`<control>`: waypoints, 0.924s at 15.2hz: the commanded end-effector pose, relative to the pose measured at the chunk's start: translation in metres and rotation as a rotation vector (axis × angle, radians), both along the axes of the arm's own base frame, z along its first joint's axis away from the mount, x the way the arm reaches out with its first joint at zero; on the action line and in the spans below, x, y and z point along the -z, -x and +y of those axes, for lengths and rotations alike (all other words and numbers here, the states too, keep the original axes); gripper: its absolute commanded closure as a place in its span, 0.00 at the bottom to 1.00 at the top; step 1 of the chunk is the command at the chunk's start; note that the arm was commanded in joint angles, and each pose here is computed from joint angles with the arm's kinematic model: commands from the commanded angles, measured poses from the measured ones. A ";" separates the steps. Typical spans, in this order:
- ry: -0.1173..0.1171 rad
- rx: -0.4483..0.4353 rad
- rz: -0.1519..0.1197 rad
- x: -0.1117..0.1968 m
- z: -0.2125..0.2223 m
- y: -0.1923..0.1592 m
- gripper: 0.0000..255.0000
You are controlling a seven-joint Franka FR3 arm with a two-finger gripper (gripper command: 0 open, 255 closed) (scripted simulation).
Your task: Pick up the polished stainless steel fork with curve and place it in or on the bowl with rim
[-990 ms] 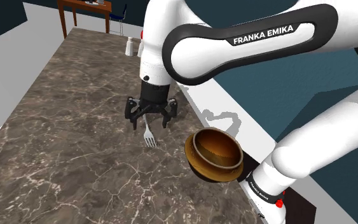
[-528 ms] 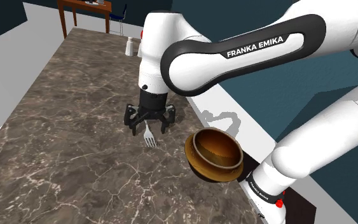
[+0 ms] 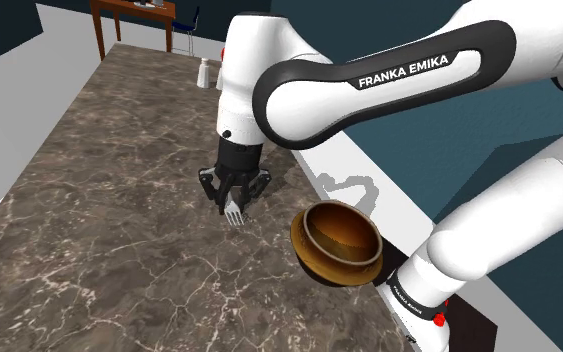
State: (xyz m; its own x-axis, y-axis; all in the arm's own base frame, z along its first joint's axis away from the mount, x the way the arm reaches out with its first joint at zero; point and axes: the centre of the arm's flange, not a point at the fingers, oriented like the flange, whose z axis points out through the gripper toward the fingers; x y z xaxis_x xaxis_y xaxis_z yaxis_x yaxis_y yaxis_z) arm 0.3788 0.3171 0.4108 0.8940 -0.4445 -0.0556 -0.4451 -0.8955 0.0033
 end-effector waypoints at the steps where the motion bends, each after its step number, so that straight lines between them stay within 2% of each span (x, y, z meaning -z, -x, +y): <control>1: 0.010 0.001 0.016 0.005 -0.003 0.002 1.00; 6: 0.010 0.001 0.016 0.005 -0.002 0.001 1.00; 14: 0.010 0.001 0.016 -0.037 -0.002 0.001 1.00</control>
